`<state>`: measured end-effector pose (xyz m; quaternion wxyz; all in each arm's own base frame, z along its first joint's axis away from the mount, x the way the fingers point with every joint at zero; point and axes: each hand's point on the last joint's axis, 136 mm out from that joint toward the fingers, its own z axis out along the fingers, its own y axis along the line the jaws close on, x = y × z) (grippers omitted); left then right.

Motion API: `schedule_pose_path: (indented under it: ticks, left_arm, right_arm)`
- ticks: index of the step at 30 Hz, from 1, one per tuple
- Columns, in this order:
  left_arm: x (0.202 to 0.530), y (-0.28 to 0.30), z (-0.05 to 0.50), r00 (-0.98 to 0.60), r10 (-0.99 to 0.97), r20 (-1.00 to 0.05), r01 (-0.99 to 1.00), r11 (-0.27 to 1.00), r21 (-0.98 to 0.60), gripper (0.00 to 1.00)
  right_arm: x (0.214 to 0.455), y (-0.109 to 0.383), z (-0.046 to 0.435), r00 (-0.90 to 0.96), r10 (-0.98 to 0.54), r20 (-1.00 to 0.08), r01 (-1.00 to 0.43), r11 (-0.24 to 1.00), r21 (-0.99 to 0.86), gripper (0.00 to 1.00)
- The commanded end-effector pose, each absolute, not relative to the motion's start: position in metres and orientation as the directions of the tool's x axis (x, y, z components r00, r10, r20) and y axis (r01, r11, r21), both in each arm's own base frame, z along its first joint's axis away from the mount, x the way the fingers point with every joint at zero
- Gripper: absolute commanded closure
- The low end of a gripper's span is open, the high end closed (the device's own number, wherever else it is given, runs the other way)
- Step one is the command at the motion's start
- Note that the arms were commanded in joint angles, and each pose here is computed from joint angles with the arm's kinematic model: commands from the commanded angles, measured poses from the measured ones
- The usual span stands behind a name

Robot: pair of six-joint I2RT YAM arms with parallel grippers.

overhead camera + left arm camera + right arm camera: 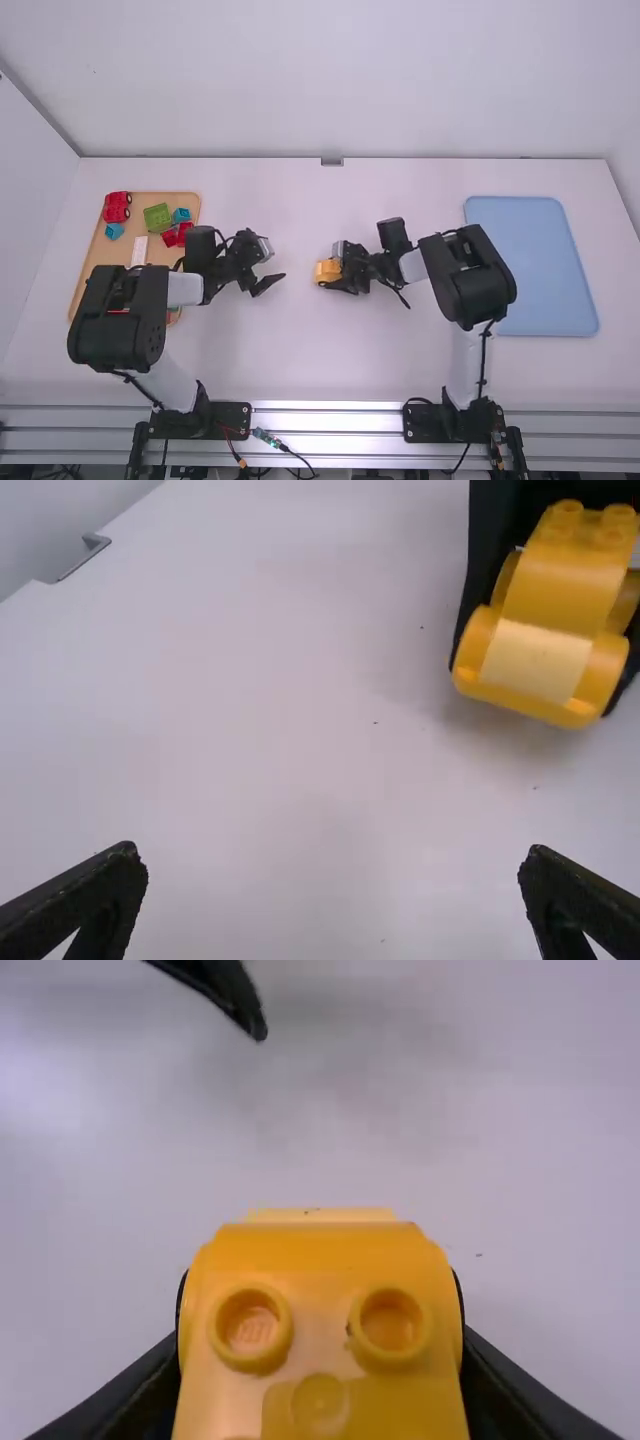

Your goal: Assemble lego blocks to make yellow taxi

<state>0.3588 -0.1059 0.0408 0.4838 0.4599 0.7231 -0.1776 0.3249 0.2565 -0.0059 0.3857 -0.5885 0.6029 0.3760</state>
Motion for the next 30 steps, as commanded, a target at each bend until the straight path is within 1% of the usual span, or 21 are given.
schedule_pose_path:
  ticks: [1,3,5,7,8,9,10,12,13,14,15,17,20,21,25,27,30]
  left_arm:
    - [0.353,-0.112,0.045,-0.096,0.479,-0.873,0.849,0.497,0.179,0.01]
    - [0.353,-0.112,0.045,-0.095,0.479,-0.873,0.849,0.497,0.18,0.01]
    - [0.353,-0.112,0.045,-0.095,0.479,-0.873,0.849,0.497,0.181,0.01]
    - [0.353,-0.111,0.045,-0.095,0.48,-0.872,0.848,0.498,0.181,0.01]
    - [0.354,-0.111,0.045,-0.096,0.481,-0.872,0.848,0.499,0.181,0.01]
    - [0.353,-0.111,0.045,-0.096,0.481,-0.872,0.848,0.499,0.181,0.01]
    - [0.353,-0.111,0.045,-0.097,0.48,-0.872,0.848,0.499,0.18,0.01]
    - [0.354,-0.111,0.045,-0.105,0.475,-0.874,0.846,0.504,0.173,0.01]
    - [0.354,-0.111,0.045,-0.104,0.475,-0.874,0.847,0.503,0.173,0.01]
    - [0.354,-0.111,0.045,-0.104,0.475,-0.874,0.846,0.504,0.173,0.01]
    - [0.354,-0.111,0.045,-0.104,0.476,-0.873,0.846,0.503,0.173,0.01]
    - [0.354,-0.111,0.045,-0.103,0.475,-0.874,0.846,0.503,0.174,0.01]
    - [0.354,-0.112,0.046,-0.093,0.475,-0.875,0.847,0.5,0.181,0.01]
    - [0.355,-0.112,0.047,-0.088,0.474,-0.876,0.846,0.5,0.186,0.01]
    - [0.36,-0.112,0.052,-0.097,0.452,-0.887,0.835,0.522,0.175,0.01]
    - [0.361,-0.111,0.054,-0.097,0.446,-0.89,0.831,0.528,0.175,0.01]
    - [0.362,-0.113,0.054,-0.096,0.448,-0.889,0.829,0.53,0.177,0.01]
  right_arm:
    - [0.346,0.245,0.03,-0.004,-0.366,-0.931,-0.997,0.073,-0.025,0.54]
    - [0.363,0.227,0.042,-0.037,-0.39,-0.92,-0.985,0.172,-0.033,0.55]
    - [0.383,0.2,0.054,-0.09,-0.422,-0.902,-0.95,0.309,-0.05,0.58]
    - [0.401,0.164,0.067,-0.146,-0.457,-0.877,-0.886,0.455,-0.09,0.6]
    - [0.406,0.151,0.072,-0.168,-0.464,-0.87,-0.858,0.503,-0.103,0.6]
    - [0.414,0.119,0.081,-0.23,-0.466,-0.854,-0.782,0.611,-0.123,0.6]
    - [0.417,0.108,0.083,-0.251,-0.464,-0.85,-0.753,0.645,-0.13,0.6]
    - [0.423,0.067,0.091,-0.317,-0.448,-0.836,-0.648,0.746,-0.154,0.6]
    - [0.424,0.038,0.096,-0.362,-0.425,-0.83,-0.572,0.804,-0.162,0.6]
    - [0.423,0.027,0.097,-0.379,-0.412,-0.828,-0.541,0.825,-0.163,0.6]
    - [0.421,-0.005,0.099,-0.425,-0.381,-0.821,-0.461,0.872,-0.165,0.59]
    - [0.415,-0.043,0.097,-0.486,-0.31,-0.817,-0.351,0.925,-0.143,0.59]
    - [0.403,-0.089,0.086,-0.551,-0.213,-0.807,-0.222,0.969,-0.104,0.6]
    - [0.396,-0.106,0.078,-0.575,-0.18,-0.798,-0.181,0.979,-0.09,0.62]
    - [0.379,-0.139,0.055,-0.622,-0.106,-0.776,-0.092,0.994,-0.062,0.62]
    - [0.374,-0.149,0.042,-0.636,-0.074,-0.768,-0.058,0.997,-0.048,0.63]
    - [0.365,-0.164,0.018,-0.66,0.023,-0.751,0.035,0.999,0.0,0.62]
